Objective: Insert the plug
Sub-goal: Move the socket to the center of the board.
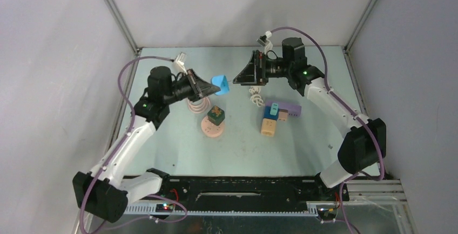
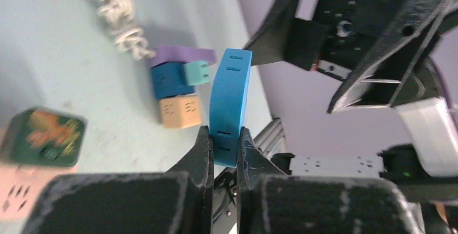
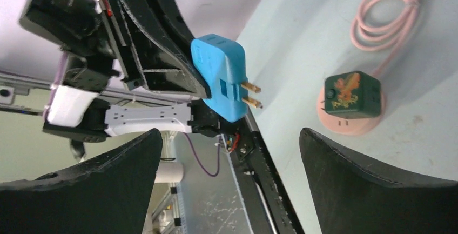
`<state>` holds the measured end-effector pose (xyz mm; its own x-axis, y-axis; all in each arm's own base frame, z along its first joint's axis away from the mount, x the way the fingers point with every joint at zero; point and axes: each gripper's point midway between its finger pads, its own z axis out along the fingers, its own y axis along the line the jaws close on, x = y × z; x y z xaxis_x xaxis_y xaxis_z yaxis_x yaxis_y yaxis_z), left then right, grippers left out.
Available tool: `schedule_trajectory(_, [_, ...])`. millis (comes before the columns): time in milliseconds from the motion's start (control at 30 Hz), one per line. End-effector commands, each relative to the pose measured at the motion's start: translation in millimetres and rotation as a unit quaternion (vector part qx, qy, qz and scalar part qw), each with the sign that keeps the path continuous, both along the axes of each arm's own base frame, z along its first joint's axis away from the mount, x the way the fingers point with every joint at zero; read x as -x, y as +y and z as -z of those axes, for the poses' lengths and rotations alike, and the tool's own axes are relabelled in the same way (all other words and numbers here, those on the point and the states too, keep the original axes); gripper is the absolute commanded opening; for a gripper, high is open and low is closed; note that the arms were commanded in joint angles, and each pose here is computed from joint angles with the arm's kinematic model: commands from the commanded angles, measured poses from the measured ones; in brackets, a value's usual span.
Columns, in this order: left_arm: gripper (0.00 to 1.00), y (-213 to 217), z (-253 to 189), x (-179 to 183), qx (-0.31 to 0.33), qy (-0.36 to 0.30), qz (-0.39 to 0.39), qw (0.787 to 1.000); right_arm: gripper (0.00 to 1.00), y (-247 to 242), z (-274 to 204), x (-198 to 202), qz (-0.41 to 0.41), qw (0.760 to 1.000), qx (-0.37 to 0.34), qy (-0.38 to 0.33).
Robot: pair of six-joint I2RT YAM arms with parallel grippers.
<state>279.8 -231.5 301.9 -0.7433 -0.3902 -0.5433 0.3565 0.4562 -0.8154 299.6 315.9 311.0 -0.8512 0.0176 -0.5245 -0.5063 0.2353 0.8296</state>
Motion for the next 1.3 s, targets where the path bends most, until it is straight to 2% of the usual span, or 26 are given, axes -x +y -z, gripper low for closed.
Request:
schedule_trajectory(0, [0.0,45.0,12.7,14.3,-0.09,0.066,-0.108,0.988,0.99,-11.3,3.9,1.4,0.022,0.999,0.035,-0.028])
schedule_trajectory(167, [0.0,80.4,56.8,47.9,-0.136,0.222,-0.202,0.944,1.0,-12.6,33.1,-2.0,0.038,0.995,0.09,-0.029])
schedule_trajectory(300, [0.0,86.4,74.6,64.6,-0.085,0.288,-0.254,0.919,1.0,-3.0,71.0,-1.5,0.027,0.99,0.135,-0.012])
schedule_trajectory(433, [0.0,92.0,94.6,68.1,-0.053,0.323,-0.295,0.897,1.0,14.5,117.7,-3.9,0.003,0.985,0.17,0.02])
schedule_trajectory(533, [0.0,95.2,110.4,70.4,-0.096,0.347,-0.294,0.886,0.97,31.0,153.0,-10.3,-0.023,0.978,0.203,0.037])
schedule_trajectory(667, [0.0,99.9,116.6,69.5,-0.152,0.362,-0.285,0.874,0.92,54.2,178.7,-28.8,-0.054,0.969,0.242,0.025])
schedule_trajectory(833, [0.0,102.8,137.8,76.0,-0.189,0.392,-0.275,0.857,0.89,81.8,191.9,-60.5,-0.058,0.968,0.242,0.018])
schedule_trajectory(1067, [0.0,103.0,153.3,80.0,-0.198,0.409,-0.272,0.848,0.74,115.3,216.2,-56.3,-0.092,0.971,0.216,0.049])
schedule_trajectory(1267, [0.0,116.5,159.8,85.9,-0.245,0.415,-0.28,0.83,0.47,115.5,225.2,-36.8,-0.118,0.97,0.191,0.098])
